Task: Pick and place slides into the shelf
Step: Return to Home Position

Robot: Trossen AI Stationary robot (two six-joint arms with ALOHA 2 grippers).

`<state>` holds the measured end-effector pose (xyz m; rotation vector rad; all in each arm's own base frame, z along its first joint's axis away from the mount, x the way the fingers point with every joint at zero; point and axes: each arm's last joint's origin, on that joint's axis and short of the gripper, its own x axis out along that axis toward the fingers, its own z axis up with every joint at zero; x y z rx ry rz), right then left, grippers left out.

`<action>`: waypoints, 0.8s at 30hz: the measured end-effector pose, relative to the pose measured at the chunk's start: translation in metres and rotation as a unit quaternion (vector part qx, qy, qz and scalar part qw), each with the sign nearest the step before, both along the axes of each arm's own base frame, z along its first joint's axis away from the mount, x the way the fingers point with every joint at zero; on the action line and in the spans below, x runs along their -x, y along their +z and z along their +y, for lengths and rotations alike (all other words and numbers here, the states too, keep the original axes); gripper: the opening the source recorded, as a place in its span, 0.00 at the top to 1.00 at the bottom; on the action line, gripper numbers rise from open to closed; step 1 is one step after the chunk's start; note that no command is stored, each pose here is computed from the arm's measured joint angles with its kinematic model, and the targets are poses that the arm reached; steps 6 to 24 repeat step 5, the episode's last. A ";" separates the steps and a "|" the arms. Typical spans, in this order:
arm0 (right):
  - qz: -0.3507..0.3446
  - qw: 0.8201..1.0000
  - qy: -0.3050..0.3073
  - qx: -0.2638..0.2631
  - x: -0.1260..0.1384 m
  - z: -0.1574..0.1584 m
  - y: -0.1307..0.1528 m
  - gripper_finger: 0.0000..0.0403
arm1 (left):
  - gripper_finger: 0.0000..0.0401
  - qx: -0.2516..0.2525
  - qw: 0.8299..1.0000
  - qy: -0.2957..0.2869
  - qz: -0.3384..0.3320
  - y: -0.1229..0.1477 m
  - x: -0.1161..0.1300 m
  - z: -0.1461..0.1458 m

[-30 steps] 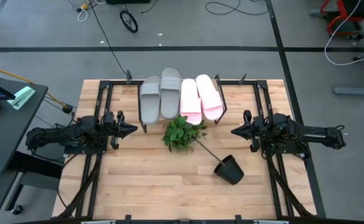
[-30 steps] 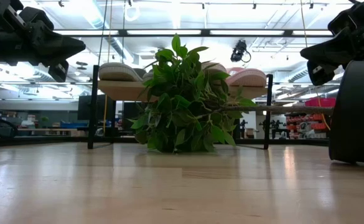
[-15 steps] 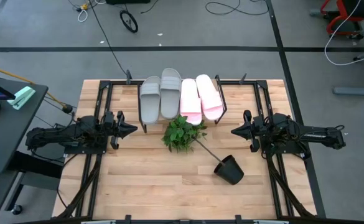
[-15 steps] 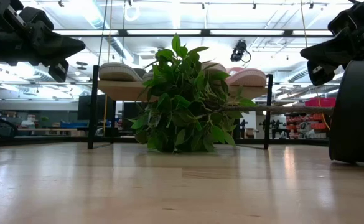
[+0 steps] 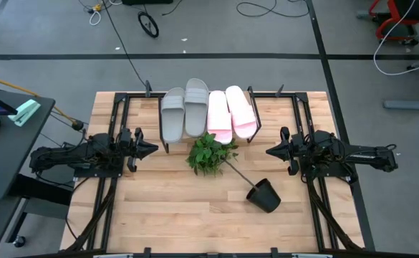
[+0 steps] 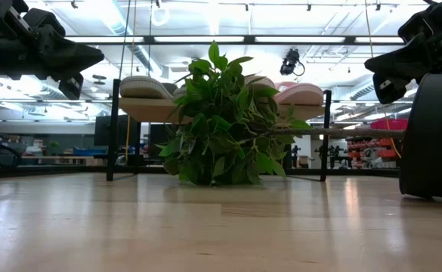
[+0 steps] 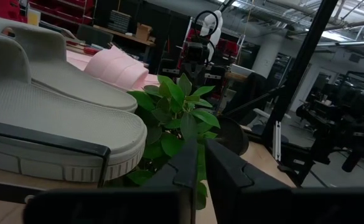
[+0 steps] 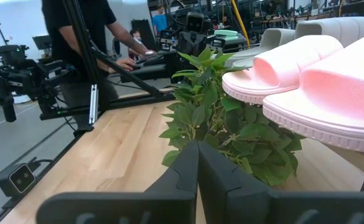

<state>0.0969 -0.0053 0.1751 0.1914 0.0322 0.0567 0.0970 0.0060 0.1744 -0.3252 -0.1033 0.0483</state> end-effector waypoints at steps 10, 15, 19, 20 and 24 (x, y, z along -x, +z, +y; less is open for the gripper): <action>0.000 1.000 0.000 0.000 0.000 0.000 0.000 0.97 | 0.93 0.000 1.000 0.000 0.000 0.000 0.000 0.000; 0.000 1.000 0.000 0.000 0.000 0.000 0.000 0.97 | 0.93 0.000 1.000 0.000 0.000 0.000 0.000 0.000; 0.000 1.000 0.000 0.000 0.000 0.000 0.000 0.97 | 0.93 0.000 1.000 0.000 0.000 0.000 0.000 0.000; 0.000 1.000 0.000 0.000 0.000 0.000 0.000 0.97 | 0.93 0.000 1.000 0.000 0.000 0.000 0.000 0.000; 0.000 1.000 0.000 0.000 0.000 0.000 0.000 0.97 | 0.93 0.000 1.000 0.000 0.000 0.000 0.000 0.000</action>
